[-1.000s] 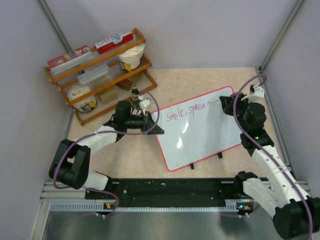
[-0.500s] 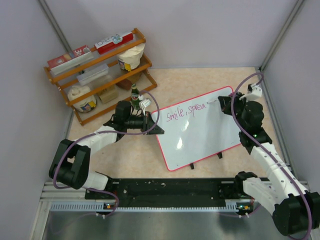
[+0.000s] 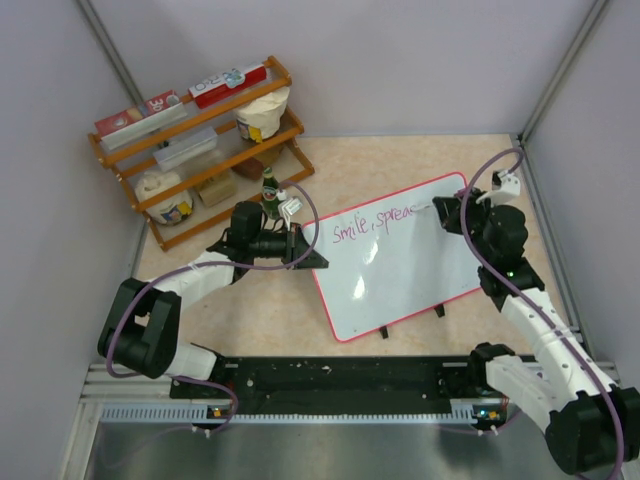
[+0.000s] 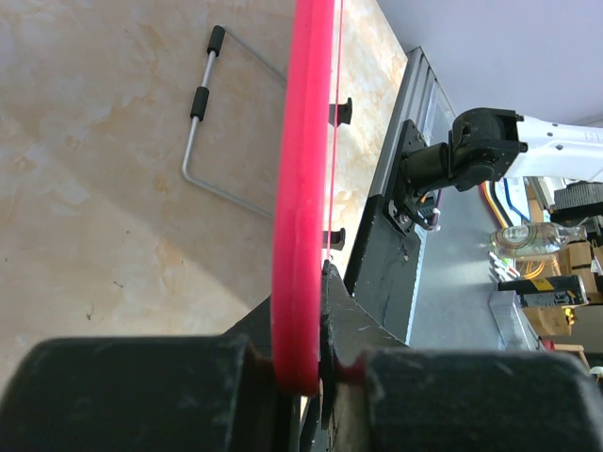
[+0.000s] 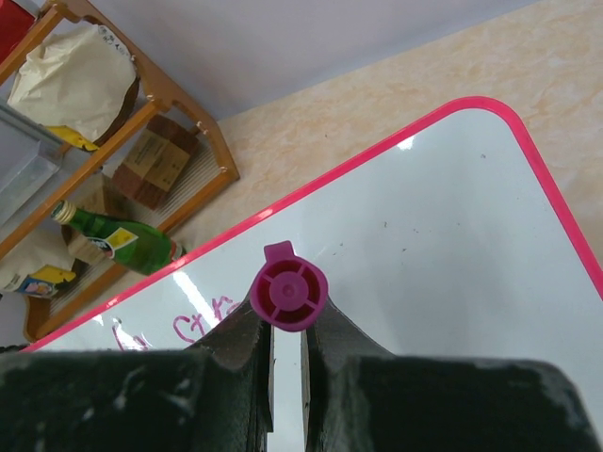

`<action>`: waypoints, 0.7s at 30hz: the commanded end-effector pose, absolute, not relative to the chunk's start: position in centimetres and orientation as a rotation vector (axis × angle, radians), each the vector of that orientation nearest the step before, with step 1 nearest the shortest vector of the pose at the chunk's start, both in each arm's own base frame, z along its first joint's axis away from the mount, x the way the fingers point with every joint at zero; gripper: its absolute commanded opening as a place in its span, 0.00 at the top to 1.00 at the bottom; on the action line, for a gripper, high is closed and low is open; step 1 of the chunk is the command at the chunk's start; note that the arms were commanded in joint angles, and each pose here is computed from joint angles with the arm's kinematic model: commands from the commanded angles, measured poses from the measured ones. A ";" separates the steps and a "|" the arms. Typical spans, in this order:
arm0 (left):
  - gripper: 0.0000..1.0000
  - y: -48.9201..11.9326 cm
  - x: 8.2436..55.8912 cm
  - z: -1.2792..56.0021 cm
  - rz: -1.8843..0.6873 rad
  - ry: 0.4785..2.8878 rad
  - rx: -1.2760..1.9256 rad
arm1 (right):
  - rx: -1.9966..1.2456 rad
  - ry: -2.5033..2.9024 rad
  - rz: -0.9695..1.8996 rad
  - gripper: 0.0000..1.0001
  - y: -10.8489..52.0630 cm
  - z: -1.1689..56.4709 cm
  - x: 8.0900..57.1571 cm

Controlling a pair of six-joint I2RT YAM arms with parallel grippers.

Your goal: Write a sentence on the whiteboard

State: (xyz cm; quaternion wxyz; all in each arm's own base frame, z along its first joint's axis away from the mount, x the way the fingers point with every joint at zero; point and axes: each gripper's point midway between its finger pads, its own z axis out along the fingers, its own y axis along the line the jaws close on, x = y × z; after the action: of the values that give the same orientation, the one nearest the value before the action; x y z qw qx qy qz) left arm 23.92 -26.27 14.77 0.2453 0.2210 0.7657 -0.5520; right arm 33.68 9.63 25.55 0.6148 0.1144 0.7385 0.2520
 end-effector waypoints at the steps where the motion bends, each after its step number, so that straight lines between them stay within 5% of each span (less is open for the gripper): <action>1: 1.00 -25.0 22.6 7.9 -1.276 2.214 0.739 | 0.250 1.727 0.544 1.00 9.0 24.2 32.9; 21: 1.00 -25.0 22.5 7.9 -1.275 2.214 0.737 | 0.305 1.664 0.497 1.00 7.9 26.8 33.7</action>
State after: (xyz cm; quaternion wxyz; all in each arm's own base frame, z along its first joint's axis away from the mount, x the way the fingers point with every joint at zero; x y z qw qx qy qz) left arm 23.93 -26.27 14.76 0.2454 0.2205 0.7660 -0.5517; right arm 33.22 8.69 24.84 0.6176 0.1277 0.7405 0.2324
